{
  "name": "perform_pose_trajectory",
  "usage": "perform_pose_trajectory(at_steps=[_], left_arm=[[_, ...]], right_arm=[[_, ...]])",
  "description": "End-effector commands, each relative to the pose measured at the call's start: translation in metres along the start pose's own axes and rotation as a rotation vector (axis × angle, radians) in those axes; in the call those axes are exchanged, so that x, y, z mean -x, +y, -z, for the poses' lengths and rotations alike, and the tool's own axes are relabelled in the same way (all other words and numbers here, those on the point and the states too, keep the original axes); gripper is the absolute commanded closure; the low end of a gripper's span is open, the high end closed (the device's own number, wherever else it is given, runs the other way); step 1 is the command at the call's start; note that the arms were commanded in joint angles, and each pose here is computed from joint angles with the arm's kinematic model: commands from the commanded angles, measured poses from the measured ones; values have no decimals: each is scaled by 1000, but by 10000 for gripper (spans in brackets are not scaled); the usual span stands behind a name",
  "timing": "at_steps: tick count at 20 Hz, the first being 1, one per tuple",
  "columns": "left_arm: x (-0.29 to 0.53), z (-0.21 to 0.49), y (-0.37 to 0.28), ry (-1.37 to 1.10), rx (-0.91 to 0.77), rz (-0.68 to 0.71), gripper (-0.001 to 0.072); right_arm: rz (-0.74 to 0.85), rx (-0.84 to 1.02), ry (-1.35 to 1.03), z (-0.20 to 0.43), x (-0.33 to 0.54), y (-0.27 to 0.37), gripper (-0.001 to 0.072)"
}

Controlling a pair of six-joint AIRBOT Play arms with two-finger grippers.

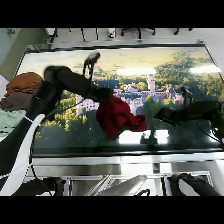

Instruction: Fold the shirts.

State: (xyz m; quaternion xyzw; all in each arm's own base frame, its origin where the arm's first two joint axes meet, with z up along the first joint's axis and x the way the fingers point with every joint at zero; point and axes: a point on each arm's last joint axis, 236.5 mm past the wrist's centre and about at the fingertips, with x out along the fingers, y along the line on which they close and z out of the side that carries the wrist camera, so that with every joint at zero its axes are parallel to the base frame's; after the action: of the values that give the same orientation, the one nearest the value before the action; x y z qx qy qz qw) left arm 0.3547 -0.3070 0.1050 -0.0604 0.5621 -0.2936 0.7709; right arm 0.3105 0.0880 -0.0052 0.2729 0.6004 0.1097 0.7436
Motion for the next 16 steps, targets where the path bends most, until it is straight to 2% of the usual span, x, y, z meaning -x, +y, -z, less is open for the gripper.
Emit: perform_pose_trajectory(at_steps=[1,2,3,4,6,10,13,16], left_arm=[[-41,28,26,53,54,-33,693],[-43,30,30,57,63,-37,528],[-40,31,34,65,77,-38,163],[-34,31,38,72,108,-22,38],[-11,36,55,111,200,10,37],[20,92,115,221,376,-42,36],[-9,133,113,190,468,6,37],[-63,161,93,180,503,68,37]], right_arm=[[-31,-33,99,8,-29,-9,181],[-36,-35,110,9,-33,-9,181],[-37,-40,107,7,-34,-11,181],[-37,-38,98,4,-32,-12,181],[-38,-45,78,-5,-28,-15,182],[-69,-81,129,-1,-45,-18,182],[-158,-96,174,2,-67,-3,184],[-159,-105,218,10,-94,1,186]])
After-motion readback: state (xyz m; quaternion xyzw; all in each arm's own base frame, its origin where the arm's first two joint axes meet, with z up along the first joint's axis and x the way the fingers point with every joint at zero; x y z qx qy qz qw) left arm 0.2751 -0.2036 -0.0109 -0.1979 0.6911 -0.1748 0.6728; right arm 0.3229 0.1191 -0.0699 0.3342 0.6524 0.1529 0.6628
